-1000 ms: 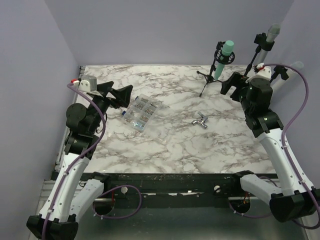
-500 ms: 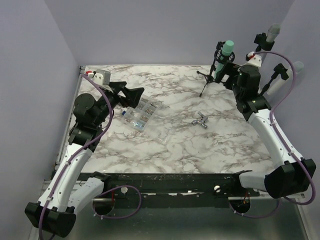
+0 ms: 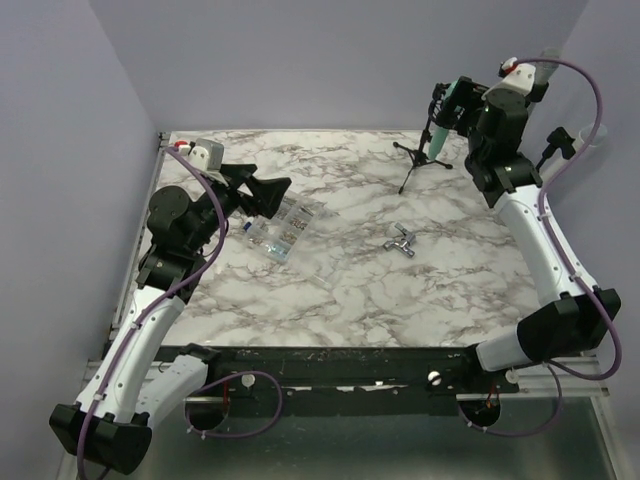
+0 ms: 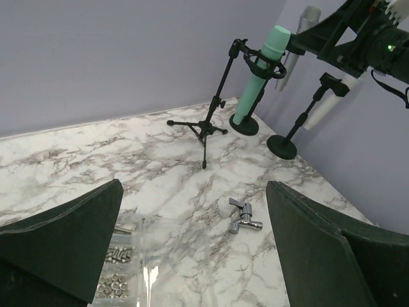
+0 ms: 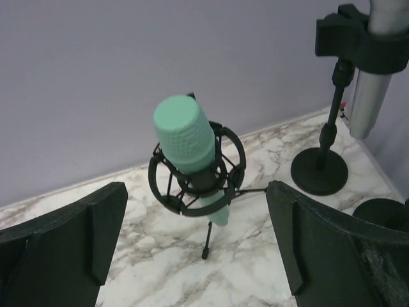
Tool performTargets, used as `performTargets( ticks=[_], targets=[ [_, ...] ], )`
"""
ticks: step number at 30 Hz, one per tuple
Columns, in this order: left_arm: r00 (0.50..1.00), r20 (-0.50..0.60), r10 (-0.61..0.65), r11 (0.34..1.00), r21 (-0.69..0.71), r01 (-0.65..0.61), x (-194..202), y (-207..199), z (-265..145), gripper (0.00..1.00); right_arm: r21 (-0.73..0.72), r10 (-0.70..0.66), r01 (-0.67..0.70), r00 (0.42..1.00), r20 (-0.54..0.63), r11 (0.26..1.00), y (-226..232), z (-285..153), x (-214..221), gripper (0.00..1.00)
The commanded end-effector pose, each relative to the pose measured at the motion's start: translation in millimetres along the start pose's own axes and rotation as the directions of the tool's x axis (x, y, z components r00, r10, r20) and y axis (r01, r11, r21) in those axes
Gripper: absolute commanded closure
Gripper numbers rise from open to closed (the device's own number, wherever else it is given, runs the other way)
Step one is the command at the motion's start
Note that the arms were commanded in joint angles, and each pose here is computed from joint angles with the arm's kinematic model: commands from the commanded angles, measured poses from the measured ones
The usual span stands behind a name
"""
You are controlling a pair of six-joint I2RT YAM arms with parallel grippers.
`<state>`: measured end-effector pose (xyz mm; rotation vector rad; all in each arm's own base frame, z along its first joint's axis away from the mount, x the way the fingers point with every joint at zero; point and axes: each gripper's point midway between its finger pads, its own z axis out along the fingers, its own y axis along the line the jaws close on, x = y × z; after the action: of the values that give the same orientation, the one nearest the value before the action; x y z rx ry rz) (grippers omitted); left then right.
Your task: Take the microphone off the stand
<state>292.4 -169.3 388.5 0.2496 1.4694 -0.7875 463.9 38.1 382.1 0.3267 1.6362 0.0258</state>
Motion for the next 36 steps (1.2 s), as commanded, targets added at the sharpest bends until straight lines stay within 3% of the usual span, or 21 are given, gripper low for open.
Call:
performTargets(
  ticks=[1,9,18,28,36],
  targets=[
    [1.0,0.025,0.017,0.999,0.044,-0.018,-11,-13,-4,0.01,0.039,-0.033,0.031,0.997,0.07,0.999,-1,16,-27,0.0],
    [0.999,0.025,0.028,0.999,0.036,-0.029,-11,-11,-4,0.01,0.057,-0.097,0.094,0.994,0.048,0.994,6,48,-18,0.02],
    [0.999,0.016,0.035,0.999,0.031,-0.035,-6,-10,-2,0.01,0.08,-0.181,0.182,0.983,-0.03,0.98,3,74,16,0.15],
    [0.999,0.004,0.043,0.999,0.022,-0.043,-2,-7,0,0.01,0.078,-0.201,0.204,0.978,-0.046,0.976,4,84,26,0.27],
    [0.999,-0.003,0.044,0.999,0.021,-0.043,0,-8,1,0.01,0.069,-0.209,0.211,0.977,-0.034,0.975,6,84,20,0.47]
  ],
)
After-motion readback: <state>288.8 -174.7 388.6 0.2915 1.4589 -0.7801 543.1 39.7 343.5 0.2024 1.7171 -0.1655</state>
